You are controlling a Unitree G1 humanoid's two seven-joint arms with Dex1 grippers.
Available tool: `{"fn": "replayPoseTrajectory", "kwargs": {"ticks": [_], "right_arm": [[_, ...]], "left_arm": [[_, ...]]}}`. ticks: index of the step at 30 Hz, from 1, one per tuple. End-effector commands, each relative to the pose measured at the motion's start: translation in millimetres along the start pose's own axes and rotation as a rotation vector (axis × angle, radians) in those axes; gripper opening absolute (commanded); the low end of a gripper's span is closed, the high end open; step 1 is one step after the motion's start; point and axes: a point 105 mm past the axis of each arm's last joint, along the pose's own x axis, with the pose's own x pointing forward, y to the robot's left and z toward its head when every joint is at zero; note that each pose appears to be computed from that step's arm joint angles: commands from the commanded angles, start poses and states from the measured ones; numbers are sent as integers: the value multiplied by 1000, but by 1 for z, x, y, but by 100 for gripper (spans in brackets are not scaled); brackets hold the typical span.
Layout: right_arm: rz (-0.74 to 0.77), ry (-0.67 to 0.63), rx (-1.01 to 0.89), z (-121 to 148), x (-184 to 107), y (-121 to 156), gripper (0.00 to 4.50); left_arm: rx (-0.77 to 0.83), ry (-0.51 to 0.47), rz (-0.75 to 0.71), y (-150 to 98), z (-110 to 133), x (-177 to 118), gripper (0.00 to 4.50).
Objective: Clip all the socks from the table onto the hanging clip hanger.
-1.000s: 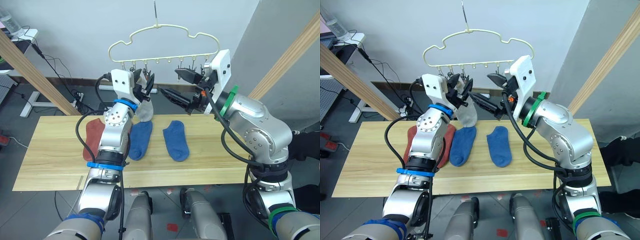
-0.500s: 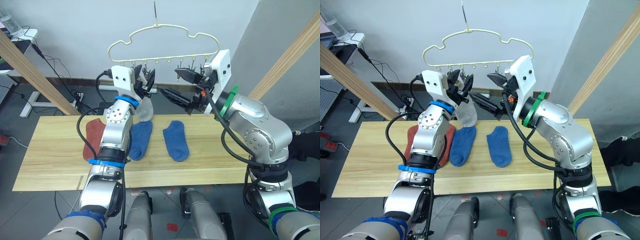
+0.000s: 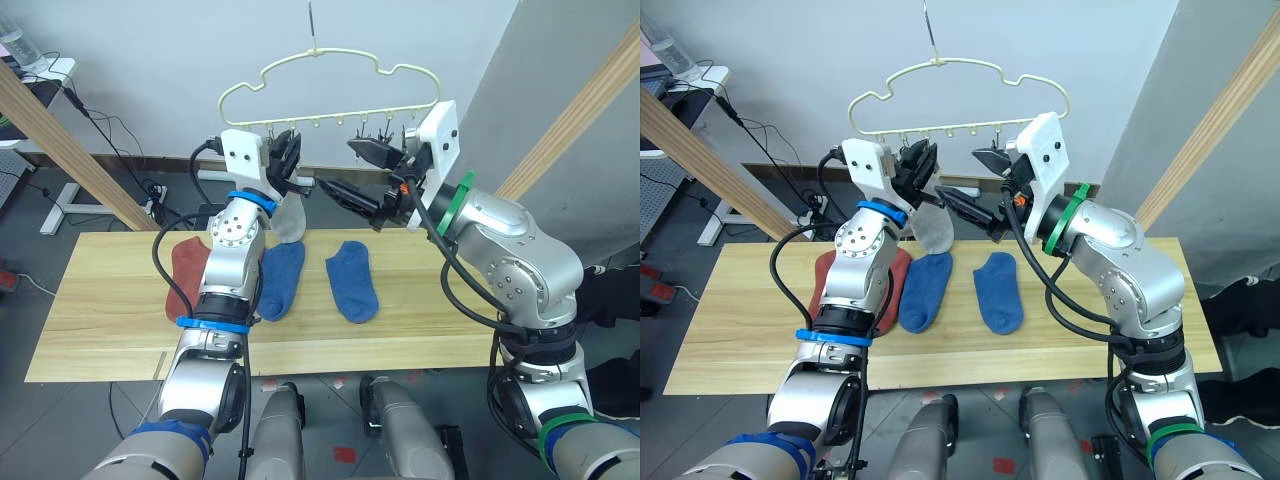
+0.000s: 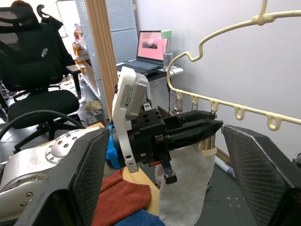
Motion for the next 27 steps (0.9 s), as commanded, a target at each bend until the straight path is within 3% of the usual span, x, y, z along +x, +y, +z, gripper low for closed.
{"fn": "replayPoseTrajectory", "kwargs": {"ticks": [1,5,7,9,12,15,20,27], "right_arm": [[3,-38,-35,9,-3,3,398],[-1,-20,-27,3,-5,2,398],[-61,93,-2,-26,-10,-10,398],[-120,296,-15,-73,-22,-24,398],[-102,517,-5,-126,-35,-30,398],[-85,558,62,-152,-25,-31,398],[-29,661,31,-188,-5,-30,398],[-47,740,-9,-217,1,-37,398]], "left_arm": [[20,-51,-8,0,15,3,1],[14,-44,-17,-2,15,2,1],[-26,-13,-35,-4,14,2,1],[-99,55,-62,-5,13,0,1],[-246,177,-132,-5,15,-6,1],[-371,360,-204,-3,8,-21,1],[-586,538,-327,-5,9,-44,1],[-700,569,-342,-3,21,-49,1]]}}
